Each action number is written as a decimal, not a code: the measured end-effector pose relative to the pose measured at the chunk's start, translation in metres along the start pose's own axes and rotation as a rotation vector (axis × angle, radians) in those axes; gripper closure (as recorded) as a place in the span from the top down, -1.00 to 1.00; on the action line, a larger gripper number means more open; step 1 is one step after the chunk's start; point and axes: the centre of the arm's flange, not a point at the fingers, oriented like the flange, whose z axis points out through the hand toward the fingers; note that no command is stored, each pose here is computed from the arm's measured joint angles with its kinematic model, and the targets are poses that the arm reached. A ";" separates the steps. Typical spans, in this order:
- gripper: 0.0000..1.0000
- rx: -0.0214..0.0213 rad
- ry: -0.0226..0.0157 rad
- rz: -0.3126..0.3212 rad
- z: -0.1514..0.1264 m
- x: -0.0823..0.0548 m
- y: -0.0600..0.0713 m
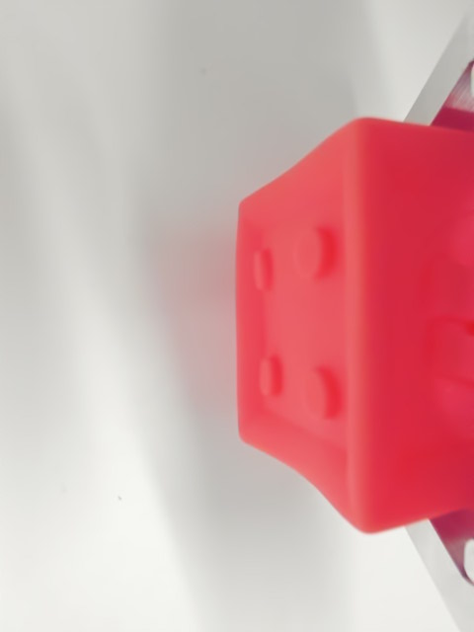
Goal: Destack cube
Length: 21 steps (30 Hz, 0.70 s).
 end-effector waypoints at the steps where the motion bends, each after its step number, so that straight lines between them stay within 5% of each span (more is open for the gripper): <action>1: -1.00 0.0002 0.0001 0.000 0.001 0.000 0.000; 21: -1.00 0.0009 0.0011 -0.001 0.016 0.000 0.000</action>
